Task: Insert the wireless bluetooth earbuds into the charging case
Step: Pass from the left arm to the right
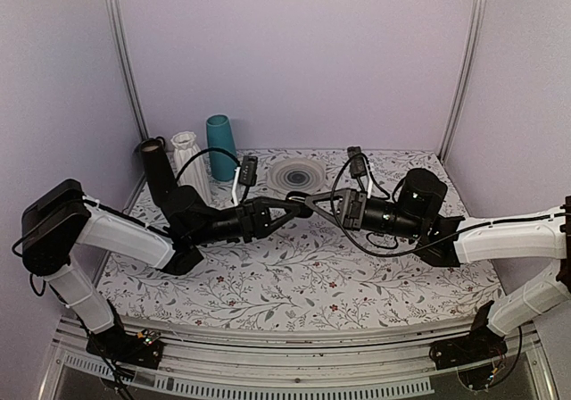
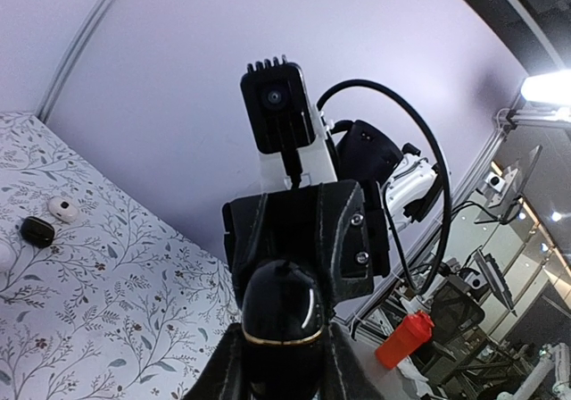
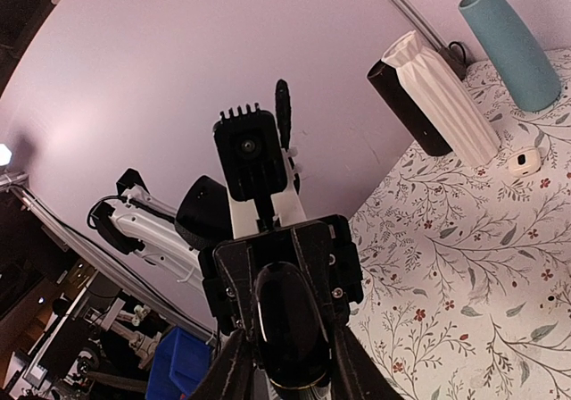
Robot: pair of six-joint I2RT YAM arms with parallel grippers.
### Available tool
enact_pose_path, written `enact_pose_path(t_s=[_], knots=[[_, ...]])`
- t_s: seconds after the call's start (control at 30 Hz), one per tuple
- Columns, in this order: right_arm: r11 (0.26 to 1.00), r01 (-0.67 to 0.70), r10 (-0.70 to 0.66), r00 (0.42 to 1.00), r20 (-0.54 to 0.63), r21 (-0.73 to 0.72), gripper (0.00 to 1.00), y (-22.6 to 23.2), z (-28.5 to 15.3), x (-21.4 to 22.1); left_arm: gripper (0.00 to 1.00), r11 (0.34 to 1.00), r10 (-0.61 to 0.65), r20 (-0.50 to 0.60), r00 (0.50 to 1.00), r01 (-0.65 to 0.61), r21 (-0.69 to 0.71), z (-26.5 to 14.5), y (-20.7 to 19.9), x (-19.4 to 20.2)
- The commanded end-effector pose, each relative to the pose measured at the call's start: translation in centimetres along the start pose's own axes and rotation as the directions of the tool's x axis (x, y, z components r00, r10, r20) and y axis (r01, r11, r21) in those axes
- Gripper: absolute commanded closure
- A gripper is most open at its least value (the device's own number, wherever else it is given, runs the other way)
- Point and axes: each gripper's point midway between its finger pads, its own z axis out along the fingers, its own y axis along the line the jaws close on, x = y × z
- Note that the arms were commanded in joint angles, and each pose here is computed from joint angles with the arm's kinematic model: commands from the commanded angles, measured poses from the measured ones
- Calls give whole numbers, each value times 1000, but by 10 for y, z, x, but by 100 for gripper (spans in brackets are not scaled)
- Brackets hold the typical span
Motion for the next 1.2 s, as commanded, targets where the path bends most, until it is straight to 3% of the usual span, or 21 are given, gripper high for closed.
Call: enact_pose_path(t_s=[0.0,0.83,0.97,1.07,1.17], knots=[[999,-10,9,999,-37,-31,72,4,-1,12,100,1000,1,44,999,0,-9,0,4,-14],[999,-4,1,998,-58,-50,72,6,1,15,100,1000,-25,23,999,26,-15,6,9,-10],[999,-2,0,999,-55,-55,79,8,0,14,99,999,-28,16,999,28,-18,6,9,-9],[998,-2,-1,999,-45,-56,94,10,0,11,92,999,-23,6,1000,23,-39,6,12,-8],[999,-3,2,999,-34,-52,96,11,-2,9,76,998,1,-10,1000,-1,-70,5,14,-7]])
